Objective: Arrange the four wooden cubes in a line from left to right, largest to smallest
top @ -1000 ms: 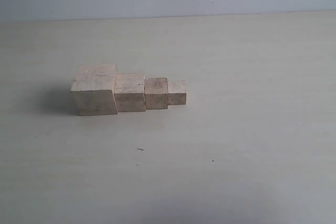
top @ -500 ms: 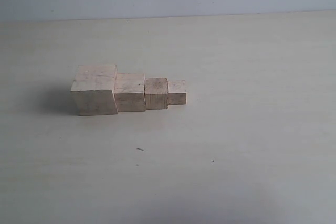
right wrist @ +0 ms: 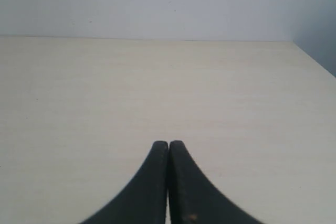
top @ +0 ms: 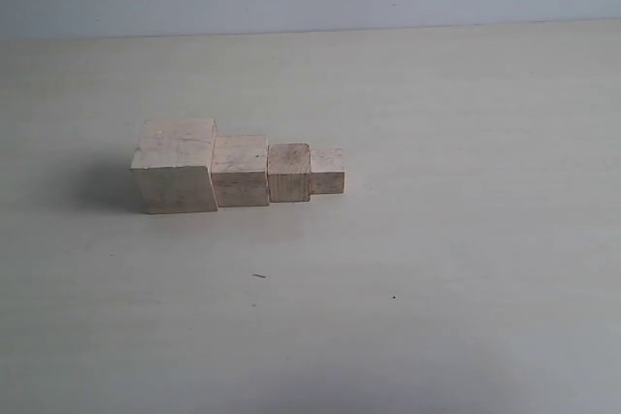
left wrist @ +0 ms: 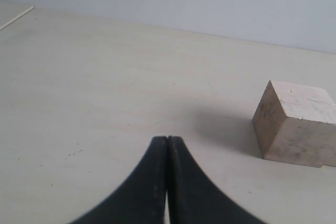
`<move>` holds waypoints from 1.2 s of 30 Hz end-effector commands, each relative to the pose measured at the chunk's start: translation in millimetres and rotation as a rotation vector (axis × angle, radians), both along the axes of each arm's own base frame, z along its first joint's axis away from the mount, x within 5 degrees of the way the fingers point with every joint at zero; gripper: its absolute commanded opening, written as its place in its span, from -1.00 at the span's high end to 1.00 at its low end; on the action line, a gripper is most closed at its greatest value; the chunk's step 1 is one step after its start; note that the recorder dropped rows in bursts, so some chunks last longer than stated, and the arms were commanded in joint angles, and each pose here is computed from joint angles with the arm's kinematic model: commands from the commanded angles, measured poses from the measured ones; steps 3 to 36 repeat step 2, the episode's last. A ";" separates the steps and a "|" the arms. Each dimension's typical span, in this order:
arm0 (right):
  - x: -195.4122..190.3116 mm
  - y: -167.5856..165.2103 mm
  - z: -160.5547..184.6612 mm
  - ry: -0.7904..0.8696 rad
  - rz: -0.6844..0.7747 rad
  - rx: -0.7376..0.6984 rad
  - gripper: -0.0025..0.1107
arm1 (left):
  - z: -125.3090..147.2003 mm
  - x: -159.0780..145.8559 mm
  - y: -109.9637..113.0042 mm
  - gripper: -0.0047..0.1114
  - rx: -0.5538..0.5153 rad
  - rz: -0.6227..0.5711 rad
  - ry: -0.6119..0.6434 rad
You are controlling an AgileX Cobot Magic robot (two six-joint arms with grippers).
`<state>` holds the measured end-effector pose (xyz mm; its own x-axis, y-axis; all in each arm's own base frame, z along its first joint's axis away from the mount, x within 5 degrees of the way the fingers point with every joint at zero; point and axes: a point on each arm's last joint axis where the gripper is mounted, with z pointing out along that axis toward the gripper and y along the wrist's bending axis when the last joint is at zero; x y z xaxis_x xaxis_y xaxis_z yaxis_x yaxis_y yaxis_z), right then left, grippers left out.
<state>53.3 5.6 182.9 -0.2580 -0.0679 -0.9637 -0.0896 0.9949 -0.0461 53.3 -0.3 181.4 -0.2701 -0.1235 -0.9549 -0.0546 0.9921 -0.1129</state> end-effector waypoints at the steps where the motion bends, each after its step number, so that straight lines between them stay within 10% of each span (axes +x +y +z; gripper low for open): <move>1: 0.0 0.0 -0.3 -0.015 0.002 -0.007 0.96 | -0.2 0.0 -0.3 0.92 0.002 -0.006 -0.010; 36: 0.0 0.0 -0.3 -0.015 0.002 -0.007 0.96 | -0.2 0.0 -0.3 0.92 0.002 -0.006 -0.010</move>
